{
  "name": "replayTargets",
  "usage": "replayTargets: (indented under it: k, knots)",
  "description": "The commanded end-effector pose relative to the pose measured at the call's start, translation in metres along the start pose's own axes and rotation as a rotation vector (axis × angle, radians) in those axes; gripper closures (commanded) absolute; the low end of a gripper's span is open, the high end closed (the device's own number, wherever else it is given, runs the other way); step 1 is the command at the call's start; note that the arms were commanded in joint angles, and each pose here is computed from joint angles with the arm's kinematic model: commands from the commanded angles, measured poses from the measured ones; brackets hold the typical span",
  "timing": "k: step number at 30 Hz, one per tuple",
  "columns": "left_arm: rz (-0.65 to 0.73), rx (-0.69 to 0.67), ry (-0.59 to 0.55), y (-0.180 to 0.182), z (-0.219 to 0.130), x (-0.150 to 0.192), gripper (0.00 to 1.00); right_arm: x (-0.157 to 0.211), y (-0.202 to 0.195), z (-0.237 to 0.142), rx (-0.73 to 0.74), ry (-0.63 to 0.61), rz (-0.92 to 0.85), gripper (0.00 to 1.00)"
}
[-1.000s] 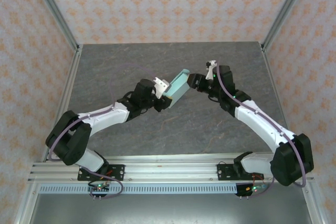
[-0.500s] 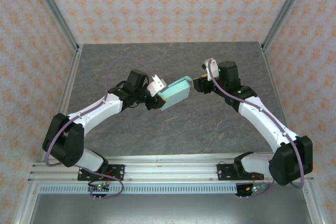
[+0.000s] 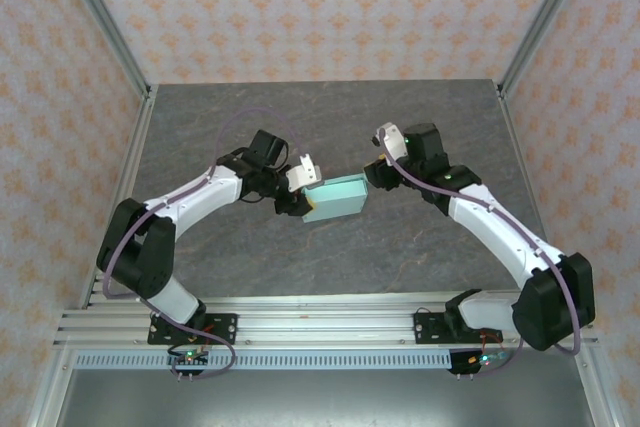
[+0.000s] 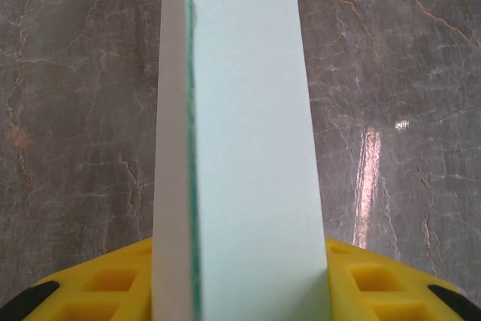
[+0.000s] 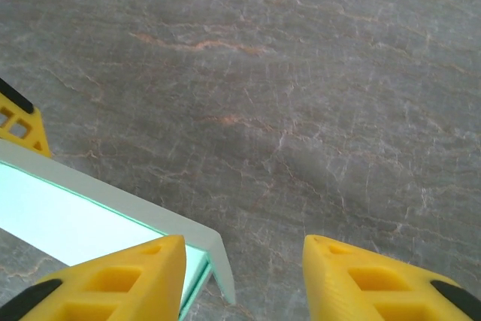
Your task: Fold the paper box
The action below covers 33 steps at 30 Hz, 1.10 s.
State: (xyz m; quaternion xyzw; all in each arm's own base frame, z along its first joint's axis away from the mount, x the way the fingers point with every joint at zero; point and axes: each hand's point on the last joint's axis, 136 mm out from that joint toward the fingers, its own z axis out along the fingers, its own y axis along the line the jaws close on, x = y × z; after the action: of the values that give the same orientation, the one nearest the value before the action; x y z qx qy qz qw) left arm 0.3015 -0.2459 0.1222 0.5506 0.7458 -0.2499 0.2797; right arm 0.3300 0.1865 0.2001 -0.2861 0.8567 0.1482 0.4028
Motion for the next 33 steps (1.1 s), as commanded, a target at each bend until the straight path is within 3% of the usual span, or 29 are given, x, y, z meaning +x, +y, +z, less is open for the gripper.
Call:
replayTargets:
  k: [1,12,25,33]
  knots:
    - [0.057,0.057,-0.028,-0.006,-0.004,-0.008,0.7,0.018,-0.002,0.001,0.04,0.074,0.02,0.56]
    - [0.056,0.058,-0.029,-0.001,-0.005,-0.01,0.69,0.031,0.021,-0.011,-0.007,0.113,-0.001,0.6]
    - [0.04,0.071,-0.016,0.001,0.0,-0.008,0.69,0.047,0.015,0.01,0.01,0.191,-0.003,0.65]
    - [0.017,0.065,0.052,0.01,0.012,0.005,0.68,0.052,0.015,0.019,0.002,0.213,0.01,0.68]
